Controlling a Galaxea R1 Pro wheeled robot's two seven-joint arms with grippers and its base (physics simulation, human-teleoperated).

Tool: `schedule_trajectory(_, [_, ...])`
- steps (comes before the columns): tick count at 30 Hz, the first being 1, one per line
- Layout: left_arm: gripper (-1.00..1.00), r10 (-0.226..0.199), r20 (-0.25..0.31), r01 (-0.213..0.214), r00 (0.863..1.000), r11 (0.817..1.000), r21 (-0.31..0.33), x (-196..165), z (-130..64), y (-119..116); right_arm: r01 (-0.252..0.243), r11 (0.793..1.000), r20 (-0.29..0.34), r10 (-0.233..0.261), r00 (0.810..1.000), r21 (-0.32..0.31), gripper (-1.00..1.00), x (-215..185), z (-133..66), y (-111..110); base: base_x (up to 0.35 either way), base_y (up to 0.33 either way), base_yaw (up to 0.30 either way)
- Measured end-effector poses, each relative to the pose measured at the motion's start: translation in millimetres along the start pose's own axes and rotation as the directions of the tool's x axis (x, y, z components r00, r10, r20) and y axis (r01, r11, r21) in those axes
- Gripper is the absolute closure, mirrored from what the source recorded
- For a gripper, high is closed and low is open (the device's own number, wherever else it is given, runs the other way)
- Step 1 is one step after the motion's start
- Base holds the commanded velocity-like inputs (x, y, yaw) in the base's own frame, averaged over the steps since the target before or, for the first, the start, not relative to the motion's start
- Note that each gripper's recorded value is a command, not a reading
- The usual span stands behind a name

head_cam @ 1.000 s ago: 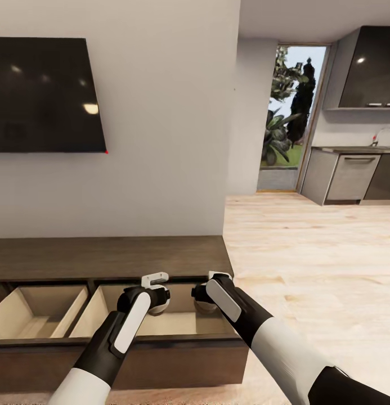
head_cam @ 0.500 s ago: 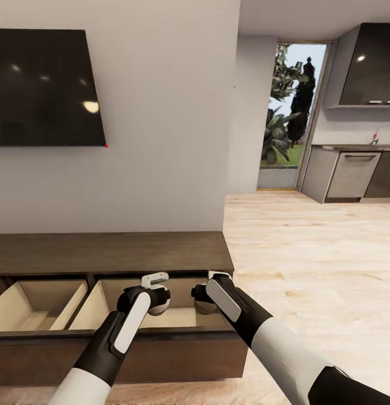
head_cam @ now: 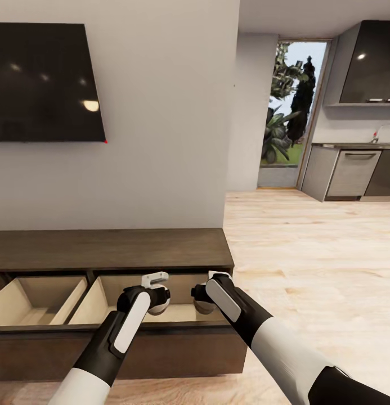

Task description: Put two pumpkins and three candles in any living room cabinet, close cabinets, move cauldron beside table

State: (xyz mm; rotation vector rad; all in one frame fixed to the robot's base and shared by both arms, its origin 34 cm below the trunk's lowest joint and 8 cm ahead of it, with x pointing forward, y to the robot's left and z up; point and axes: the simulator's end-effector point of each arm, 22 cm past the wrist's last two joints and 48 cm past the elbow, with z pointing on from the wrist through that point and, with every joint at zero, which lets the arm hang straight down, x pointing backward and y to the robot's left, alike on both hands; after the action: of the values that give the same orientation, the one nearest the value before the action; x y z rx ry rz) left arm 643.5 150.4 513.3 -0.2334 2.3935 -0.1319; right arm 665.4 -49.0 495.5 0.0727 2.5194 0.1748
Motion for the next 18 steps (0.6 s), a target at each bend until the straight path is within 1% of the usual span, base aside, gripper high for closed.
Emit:
schedule_trajectory(5, [1.0,-0.001,0.003,0.001,1.0,1.0,0.002,-1.3,-0.8,-0.5,0.001,1.0,0.001,-0.001,1.0,0.0,1.0,-0.2,-0.1,-0.1,0.007,0.0,0.0])
schedule_trajectory(8, [1.0,0.0,0.0,0.0,1.0,1.0,0.002,-0.2,-0.5,-0.7,0.0,1.0,0.001,0.0,1.0,-0.001,1.0,-0.2,-0.3,0.3,0.172,0.0,0.0])
schedule_trajectory(12, [1.0,0.001,0.002,-0.001,1.0,1.0,0.002,-0.6,-0.6,-0.8,0.001,1.0,0.001,-0.001,1.0,0.0,1.0,-0.2,-0.2,0.4,0.073,0.0,0.0])
schedule_trajectory(18, [1.0,0.003,0.0,-0.003,1.0,1.0,0.003,-0.1,-0.6,-1.2,0.002,1.0,0.002,-0.002,1.0,0.0,1.0,-0.5,-0.4,0.5,0.133,0.0,0.0])
